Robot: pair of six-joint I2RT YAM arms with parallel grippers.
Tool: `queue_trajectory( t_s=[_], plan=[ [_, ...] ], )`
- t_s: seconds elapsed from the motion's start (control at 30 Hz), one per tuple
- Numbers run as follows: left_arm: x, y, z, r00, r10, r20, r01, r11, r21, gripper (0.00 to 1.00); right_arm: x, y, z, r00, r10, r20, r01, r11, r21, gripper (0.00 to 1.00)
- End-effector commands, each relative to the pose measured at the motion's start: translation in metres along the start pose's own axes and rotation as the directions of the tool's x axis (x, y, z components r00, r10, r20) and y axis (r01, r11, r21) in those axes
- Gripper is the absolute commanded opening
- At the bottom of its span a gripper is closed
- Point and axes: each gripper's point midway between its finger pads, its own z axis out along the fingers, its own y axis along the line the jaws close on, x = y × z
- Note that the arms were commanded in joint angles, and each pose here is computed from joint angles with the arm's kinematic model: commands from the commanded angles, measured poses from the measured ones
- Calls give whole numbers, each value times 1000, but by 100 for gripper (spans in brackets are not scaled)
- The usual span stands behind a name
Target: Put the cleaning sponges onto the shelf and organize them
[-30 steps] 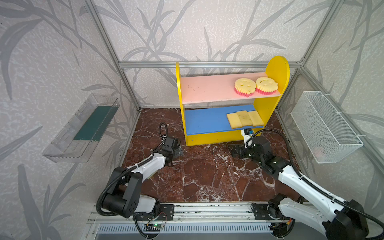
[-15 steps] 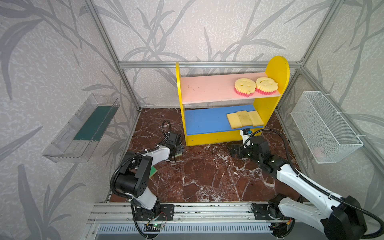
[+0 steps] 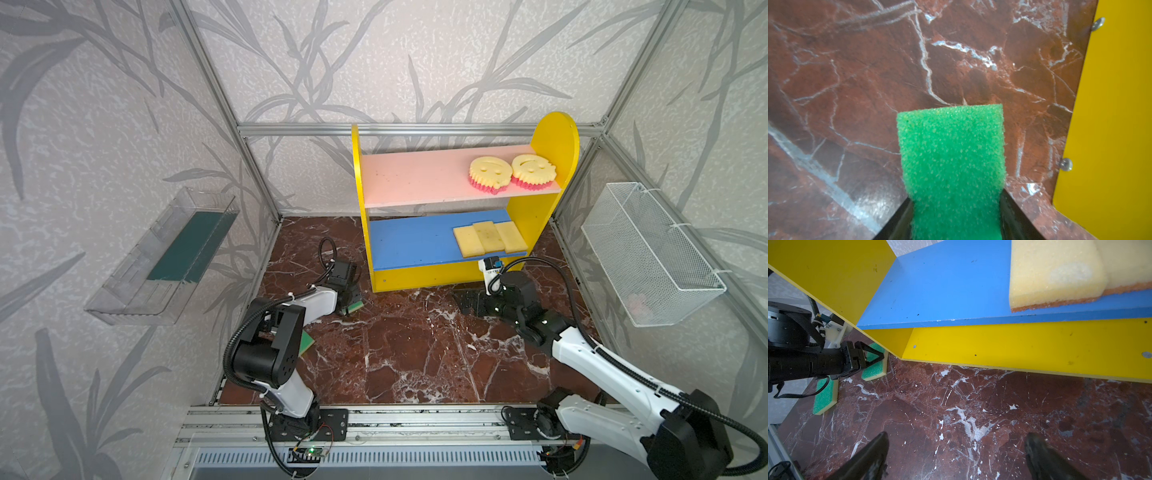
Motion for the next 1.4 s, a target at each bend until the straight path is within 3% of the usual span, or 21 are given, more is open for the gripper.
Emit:
queue_trajectory(
  t_s=[0.0, 0.17, 0.37, 0.63, 0.77, 0.87, 1.23, 1.37],
  plan=[
    [3, -4, -18, 1000, -21, -16, 22, 999, 50, 57, -5, 14, 0, 1000, -2, 13, 2, 997, -71, 100],
    [10, -19, -46, 999, -35, -17, 38, 979, 200, 55, -6, 26, -1, 1000, 21, 7, -20, 990, -141, 100],
    [36, -39, -89, 997, -27, -72, 55, 905, 422, 54, -4, 32, -6, 997, 71, -3, -70, 981, -180, 100],
    [64, -90, -167, 992, 62, -109, 36, 693, 720, 55, -3, 35, -17, 979, 202, 2, -194, 944, -266, 100],
    [71, -119, -204, 991, 94, -91, 23, 559, 829, 56, -10, 30, -21, 932, 361, -18, -342, 866, -364, 100],
    [76, -137, -218, 989, 104, -103, 41, 480, 877, 57, -20, 32, -27, 910, 413, -32, -384, 812, -441, 99],
    [90, -197, -246, 973, 188, -131, 82, 249, 965, 58, -48, 50, -33, 919, 392, -42, -353, 770, -531, 99],
    [84, -207, -253, 977, 183, -112, 70, 223, 972, 59, -54, 57, -27, 926, 373, -58, -336, 741, -582, 99]
  ],
)
